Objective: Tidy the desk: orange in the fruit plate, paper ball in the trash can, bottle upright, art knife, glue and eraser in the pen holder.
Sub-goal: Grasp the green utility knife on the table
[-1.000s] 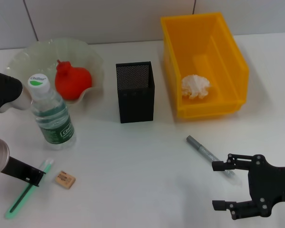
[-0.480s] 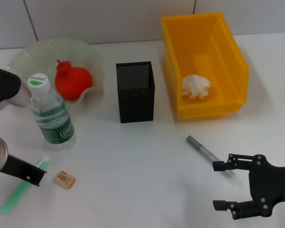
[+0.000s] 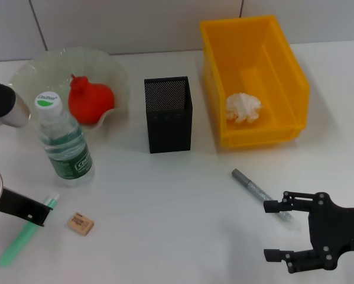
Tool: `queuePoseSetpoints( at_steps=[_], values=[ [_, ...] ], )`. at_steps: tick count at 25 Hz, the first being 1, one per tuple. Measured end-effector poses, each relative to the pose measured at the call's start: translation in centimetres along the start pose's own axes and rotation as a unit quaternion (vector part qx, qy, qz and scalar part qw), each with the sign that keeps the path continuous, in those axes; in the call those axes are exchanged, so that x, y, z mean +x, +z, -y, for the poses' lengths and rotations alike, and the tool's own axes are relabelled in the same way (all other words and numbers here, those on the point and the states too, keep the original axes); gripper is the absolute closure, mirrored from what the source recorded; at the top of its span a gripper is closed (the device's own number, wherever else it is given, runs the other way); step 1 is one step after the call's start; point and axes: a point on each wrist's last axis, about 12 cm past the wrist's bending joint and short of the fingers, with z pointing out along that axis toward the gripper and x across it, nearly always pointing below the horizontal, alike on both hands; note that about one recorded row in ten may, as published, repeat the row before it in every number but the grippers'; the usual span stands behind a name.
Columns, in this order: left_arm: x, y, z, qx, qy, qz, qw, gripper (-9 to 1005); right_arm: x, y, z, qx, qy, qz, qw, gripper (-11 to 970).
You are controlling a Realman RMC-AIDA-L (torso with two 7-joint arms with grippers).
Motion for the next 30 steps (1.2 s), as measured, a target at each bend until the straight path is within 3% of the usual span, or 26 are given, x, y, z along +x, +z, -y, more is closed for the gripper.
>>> queuePoseSetpoints(
  at_steps=[11,14,19,25,30],
  values=[
    [0.1,0.9,-0.3,-0.010,-0.002,-0.006,1.000,839,-0.1,0.1,0.2,-0.001,-0.001,0.000,1.000,141],
    [0.1,1.0,-0.4,-0.010,-0.004,-0.007,1.000,616,-0.2,0.1,0.2,-0.001,-0.002,0.000,1.000,141],
    [0.2,1.5,-0.7,-0.013,-0.007,-0.018,1.000,380,-0.2,0.2,0.3,-0.002,-0.002,0.000,1.000,141],
    [0.1,1.9,-0.8,-0.014,-0.006,-0.026,1.000,331,-0.3,0.2,0.3,-0.002,-0.002,0.001,1.000,141],
    [0.1,1.9,-0.8,-0.014,-0.005,-0.027,1.000,369,-0.3,0.2,0.3,-0.002,-0.002,0.001,1.000,141]
  ],
)
